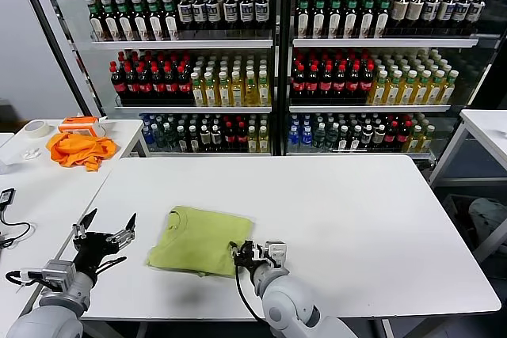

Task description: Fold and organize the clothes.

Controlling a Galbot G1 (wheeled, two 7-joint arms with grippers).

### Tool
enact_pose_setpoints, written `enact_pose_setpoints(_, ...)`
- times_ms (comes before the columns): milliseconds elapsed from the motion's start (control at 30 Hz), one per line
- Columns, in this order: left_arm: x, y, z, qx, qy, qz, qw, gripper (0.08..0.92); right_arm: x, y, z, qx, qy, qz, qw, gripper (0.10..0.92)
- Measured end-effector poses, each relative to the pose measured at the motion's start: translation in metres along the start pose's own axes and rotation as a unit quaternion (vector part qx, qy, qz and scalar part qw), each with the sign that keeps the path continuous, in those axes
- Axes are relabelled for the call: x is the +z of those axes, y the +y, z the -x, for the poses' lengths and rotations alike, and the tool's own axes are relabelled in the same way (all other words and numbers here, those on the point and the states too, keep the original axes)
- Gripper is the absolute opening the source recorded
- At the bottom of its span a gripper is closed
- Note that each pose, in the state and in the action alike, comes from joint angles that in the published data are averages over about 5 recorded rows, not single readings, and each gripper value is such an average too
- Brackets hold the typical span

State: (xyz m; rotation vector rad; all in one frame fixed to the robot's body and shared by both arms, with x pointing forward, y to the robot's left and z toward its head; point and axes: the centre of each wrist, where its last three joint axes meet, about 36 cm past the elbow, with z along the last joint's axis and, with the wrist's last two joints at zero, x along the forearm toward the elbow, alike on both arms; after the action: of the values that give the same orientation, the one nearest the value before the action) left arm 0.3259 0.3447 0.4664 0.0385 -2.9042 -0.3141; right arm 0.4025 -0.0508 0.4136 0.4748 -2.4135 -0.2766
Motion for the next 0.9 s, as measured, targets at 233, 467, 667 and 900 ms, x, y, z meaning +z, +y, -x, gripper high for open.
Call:
enact_pose_setpoints(233,0.002,0.003,0.002,-0.004,0.001,0.004,1.0,0.822,-0.008,-0.008,-0.005,0.01,-0.034,-0.017,0.999,0.143)
enact_pose_setpoints(467,0.003,0.001,0.005,0.0,0.001,0.003,1.0,0.823,-0.036,-0.027,-0.028,0.014,-0.074,-0.029,0.997,0.104)
enact_pose_setpoints(667,0.007,-0.006,0.008,0.005,0.003,-0.001,1.0,0.823,-0.048,-0.05,-0.047,0.023,-0.093,-0.034,0.995,0.104)
enact_pose_setpoints(900,0.011,-0.016,0.011,0.013,0.004,-0.001,1.0,0.822,-0.044,-0.06,-0.053,0.018,-0.086,-0.025,0.996,0.127)
